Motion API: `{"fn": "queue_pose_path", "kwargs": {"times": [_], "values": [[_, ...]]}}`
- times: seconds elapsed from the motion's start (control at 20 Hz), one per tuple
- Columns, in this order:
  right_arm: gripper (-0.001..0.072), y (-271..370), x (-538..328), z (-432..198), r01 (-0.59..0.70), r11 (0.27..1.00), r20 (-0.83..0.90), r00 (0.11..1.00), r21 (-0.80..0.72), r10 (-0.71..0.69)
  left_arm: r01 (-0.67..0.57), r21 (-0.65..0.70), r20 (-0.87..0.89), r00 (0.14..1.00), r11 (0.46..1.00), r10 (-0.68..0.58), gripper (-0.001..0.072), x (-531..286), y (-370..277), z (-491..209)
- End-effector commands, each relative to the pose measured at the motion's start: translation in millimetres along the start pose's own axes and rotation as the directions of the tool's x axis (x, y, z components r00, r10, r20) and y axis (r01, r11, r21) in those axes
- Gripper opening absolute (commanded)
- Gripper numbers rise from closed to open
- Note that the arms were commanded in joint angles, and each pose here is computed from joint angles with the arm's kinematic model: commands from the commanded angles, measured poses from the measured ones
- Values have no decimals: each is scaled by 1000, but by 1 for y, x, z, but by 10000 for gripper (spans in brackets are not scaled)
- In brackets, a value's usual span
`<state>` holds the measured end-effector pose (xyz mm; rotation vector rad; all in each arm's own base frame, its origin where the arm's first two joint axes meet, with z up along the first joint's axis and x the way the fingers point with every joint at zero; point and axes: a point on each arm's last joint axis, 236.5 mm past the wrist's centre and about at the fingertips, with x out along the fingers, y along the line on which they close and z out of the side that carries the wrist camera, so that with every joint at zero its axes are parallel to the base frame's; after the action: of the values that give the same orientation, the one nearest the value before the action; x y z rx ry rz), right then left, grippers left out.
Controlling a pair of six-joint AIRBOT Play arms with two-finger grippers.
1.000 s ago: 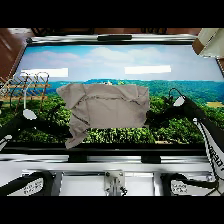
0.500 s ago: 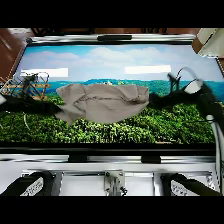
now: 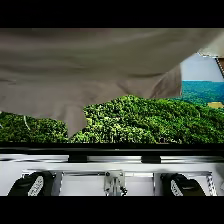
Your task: Fold the shirts.
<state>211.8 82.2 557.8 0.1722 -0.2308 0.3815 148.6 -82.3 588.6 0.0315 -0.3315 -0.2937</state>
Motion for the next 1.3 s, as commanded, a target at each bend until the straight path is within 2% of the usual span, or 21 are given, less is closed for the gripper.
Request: {"fn": "queue_pose_path", "kwargs": {"times": [0.0, 0.15, 0.3, 0.45, 0.55, 0.7, 0.85, 1.05, 1.25], "values": [[64, 3, -47, 6, 76, 996, -25, 997, -45, -77, -115, 38, 58, 992, 993, 113, 31, -36, 6, 26], [65, -45, -41, -70, 217, 973, -332, 914, -79, -231, -190, 40, -144, 970, 981, 194, 32, -20, 38, -35], [64, -88, -27, -149, 296, 947, -610, 730, -126, -309, -204, -6, -374, 909, 979, 187, 32, 6, 62, -126], [65, -124, 1, -240, 286, 946, -795, 533, -152, -289, -242, -81, -580, 800, 967, 152, 32, 26, 86, -237], [65, -148, 24, -306, 302, 943, -860, 435, -139, -266, -283, -129, -660, 740, 950, 131, 32, 40, 101, -305], [65, -187, 65, -406, 393, 915, -894, 372, -93, -251, -334, -281, -711, 702, 900, 38, 32, 67, 106, -405], [65, -212, 91, -487, 513, 858, -925, 313, -28, -217, -353, -347, -747, 664, 869, -28, 32, 94, 104, -482], [65, -211, 111, -551, 577, 812, -943, 308, 84, -122, -398, -415, -781, 617, 818, -96, 34, 122, 87, -559], [66, -202, 99, -597, 588, 805, -976, 211, 76, -62, -403, -430, -849, 484, 808, -211, 34, 111, 47, -625]]}}
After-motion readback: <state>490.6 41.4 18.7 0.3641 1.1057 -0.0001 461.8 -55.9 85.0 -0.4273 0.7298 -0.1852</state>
